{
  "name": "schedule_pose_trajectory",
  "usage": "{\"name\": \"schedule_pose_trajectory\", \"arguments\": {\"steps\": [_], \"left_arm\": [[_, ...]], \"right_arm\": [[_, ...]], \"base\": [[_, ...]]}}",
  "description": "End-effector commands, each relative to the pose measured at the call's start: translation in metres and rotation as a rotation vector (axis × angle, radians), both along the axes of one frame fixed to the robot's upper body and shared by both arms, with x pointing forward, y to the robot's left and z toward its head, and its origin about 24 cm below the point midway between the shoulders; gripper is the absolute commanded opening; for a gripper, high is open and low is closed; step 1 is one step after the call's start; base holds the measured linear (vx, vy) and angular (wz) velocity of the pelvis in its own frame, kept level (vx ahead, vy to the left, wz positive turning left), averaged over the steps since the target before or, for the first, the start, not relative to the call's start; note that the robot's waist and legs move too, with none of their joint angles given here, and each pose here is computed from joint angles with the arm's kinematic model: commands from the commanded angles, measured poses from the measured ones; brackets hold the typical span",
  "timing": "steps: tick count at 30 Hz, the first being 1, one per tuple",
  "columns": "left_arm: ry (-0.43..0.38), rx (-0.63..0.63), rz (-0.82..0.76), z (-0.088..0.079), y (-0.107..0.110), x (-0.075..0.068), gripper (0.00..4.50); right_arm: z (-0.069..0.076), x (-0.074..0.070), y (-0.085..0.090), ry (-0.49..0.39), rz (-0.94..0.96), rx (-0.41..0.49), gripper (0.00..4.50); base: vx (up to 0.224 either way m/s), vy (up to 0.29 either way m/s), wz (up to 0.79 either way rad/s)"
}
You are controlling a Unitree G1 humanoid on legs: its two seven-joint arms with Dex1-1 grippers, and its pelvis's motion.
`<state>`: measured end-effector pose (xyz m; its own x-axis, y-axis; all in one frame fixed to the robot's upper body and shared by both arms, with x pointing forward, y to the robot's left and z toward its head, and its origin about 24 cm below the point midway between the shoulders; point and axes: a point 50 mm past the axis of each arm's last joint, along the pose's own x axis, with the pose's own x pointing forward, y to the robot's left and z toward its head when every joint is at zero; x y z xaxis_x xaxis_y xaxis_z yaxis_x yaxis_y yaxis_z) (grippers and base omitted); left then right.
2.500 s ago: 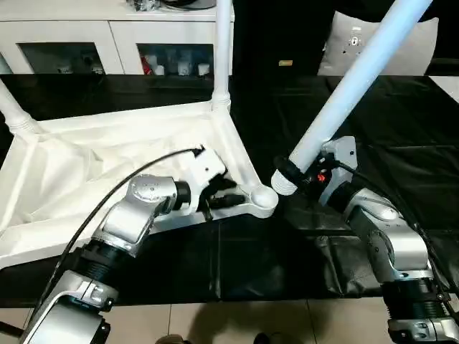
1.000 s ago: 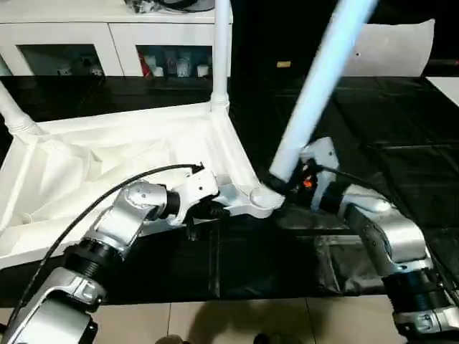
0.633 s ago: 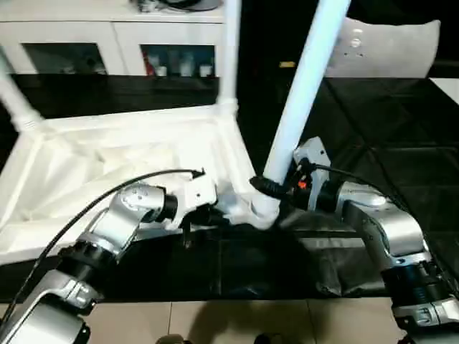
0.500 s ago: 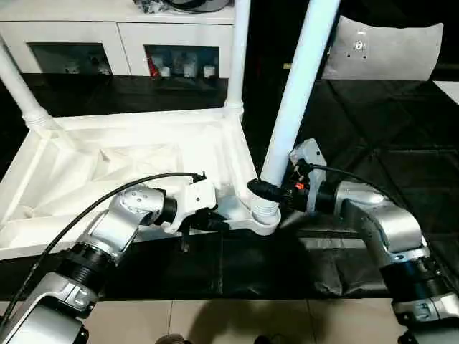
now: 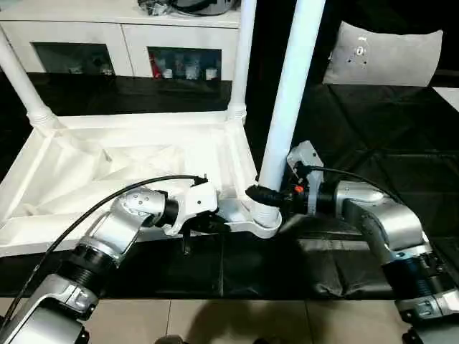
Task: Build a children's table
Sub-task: Insert table leg to table base
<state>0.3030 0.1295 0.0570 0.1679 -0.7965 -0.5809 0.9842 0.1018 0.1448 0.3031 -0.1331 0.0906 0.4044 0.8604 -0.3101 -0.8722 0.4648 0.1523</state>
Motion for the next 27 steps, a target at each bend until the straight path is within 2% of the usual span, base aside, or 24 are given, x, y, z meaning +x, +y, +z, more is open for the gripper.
{"name": "schedule_pose_trajectory", "arguments": {"steps": [1,8,20,27], "left_arm": [[0.004,0.057,0.018,-0.007,0.004,0.000,0.00],[0.005,0.061,0.015,-0.007,0.004,0.001,0.00],[0.005,0.046,-0.014,-0.003,0.002,0.000,0.00],[0.010,0.041,-0.011,-0.004,0.003,-0.001,0.00]], "right_arm": [[0.004,-0.002,-0.001,-0.010,0.015,0.001,1.89],[0.004,-0.001,-0.001,-0.009,0.004,0.004,1.89],[-0.006,0.002,0.001,0.011,-0.031,0.026,1.89],[-0.013,0.002,-0.002,0.031,-0.082,0.105,1.89]], "base": [[0.000,0.000,0.00],[0.000,0.000,0.00],[0.000,0.000,0.00],[0.000,0.000,0.00]]}}
